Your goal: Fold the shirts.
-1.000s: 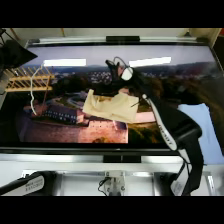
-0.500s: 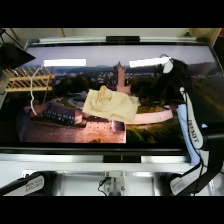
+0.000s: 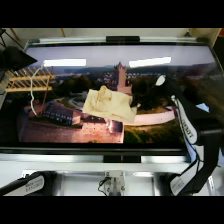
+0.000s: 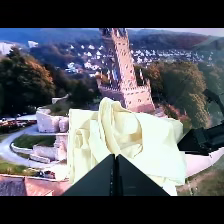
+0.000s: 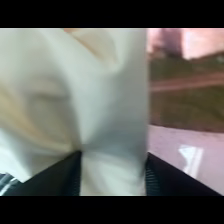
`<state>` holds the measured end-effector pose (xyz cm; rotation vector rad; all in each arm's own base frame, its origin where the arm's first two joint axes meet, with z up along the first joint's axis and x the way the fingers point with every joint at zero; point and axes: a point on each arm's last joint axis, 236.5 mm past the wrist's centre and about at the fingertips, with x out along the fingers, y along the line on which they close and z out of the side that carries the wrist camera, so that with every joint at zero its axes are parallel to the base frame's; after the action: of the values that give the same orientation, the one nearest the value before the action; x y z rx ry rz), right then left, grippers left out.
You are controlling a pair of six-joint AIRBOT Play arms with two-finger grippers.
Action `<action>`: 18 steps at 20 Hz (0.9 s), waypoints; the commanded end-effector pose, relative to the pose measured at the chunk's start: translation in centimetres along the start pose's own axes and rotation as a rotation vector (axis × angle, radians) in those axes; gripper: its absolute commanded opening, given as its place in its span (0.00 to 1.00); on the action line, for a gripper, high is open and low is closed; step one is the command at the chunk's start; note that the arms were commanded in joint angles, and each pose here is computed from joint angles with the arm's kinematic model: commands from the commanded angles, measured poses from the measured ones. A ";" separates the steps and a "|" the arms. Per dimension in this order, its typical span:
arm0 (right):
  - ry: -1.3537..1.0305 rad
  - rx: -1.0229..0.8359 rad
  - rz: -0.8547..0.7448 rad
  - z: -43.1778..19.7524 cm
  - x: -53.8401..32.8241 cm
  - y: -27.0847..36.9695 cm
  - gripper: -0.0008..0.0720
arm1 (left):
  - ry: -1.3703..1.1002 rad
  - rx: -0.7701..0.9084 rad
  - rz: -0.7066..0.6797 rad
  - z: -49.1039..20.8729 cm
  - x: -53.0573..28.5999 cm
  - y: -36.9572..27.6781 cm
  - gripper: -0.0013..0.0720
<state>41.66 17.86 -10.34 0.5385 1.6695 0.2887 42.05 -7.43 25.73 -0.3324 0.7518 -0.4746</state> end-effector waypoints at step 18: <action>-0.540 -0.071 -0.242 -4.6 -35.8 -5.9 0.08 | 0.041 -0.035 0.000 -1.4 1.3 1.1 0.06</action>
<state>43.00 2.92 15.96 0.3253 1.1821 0.2227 42.12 -7.42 24.39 -0.3466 0.7830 -0.4727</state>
